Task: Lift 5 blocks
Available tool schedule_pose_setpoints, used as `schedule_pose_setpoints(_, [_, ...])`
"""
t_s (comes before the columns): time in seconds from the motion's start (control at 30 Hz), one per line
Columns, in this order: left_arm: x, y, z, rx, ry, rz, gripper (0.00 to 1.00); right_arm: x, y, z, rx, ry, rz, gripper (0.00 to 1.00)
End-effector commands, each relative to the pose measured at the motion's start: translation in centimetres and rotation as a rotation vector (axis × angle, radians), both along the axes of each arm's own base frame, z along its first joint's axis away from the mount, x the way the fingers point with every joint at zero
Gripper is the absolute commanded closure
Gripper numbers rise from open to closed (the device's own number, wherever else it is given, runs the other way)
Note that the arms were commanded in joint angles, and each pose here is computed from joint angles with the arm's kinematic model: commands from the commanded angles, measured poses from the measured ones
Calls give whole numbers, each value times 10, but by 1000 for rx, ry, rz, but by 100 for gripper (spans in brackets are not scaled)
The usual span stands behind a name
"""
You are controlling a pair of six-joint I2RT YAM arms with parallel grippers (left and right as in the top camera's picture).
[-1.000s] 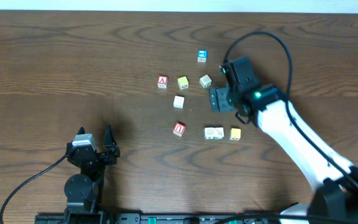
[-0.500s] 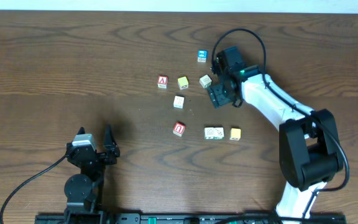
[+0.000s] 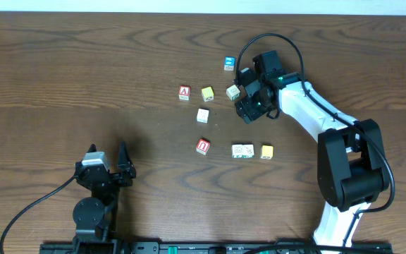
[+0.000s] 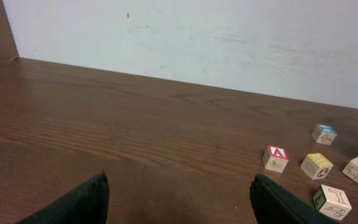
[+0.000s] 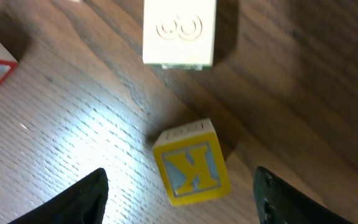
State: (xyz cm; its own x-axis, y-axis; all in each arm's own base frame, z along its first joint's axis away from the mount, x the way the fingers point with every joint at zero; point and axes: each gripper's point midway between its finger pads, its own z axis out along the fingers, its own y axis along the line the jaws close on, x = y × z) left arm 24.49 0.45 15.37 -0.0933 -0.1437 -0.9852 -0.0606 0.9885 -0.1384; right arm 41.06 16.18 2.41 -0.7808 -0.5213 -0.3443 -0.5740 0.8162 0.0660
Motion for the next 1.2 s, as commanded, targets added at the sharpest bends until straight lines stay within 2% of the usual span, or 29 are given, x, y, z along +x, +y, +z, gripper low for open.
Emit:
schedule_pose_setpoints(0.0, [-1, 5, -18, -2, 59, 29, 27, 7, 10, 5, 25, -29, 46, 34])
schedule_pose_setpoints(0.07, [-1, 5, -18, -2, 59, 29, 27, 10, 11, 6, 30, -41, 45, 40])
schedule_pose_setpoints(0.37, [-1, 5, -18, -2, 59, 29, 27, 10, 21, -6, 31, -34, 64, 43])
schedule_pose_setpoints(0.77, [-1, 5, -18, -2, 59, 29, 27, 15, 15, -16, -4, -31, 19, 61])
schedule_pose_setpoints(0.9, [-1, 5, -18, -2, 59, 29, 27, 17, 16, -13, -4, -32, 19, 61])
schedule_pose_setpoints(1.03, [-1, 5, -18, -2, 59, 29, 27, 21, 18, -6, 3, -35, 3, 52])
schedule_pose_setpoints(1.07, [-1, 5, -18, -2, 59, 29, 27, 22, 19, -3, 4, -35, 3, 53])
schedule_pose_setpoints(1.17, [-1, 5, -18, -2, 59, 29, 27, 24, 18, 5, -7, -33, 0, 69])
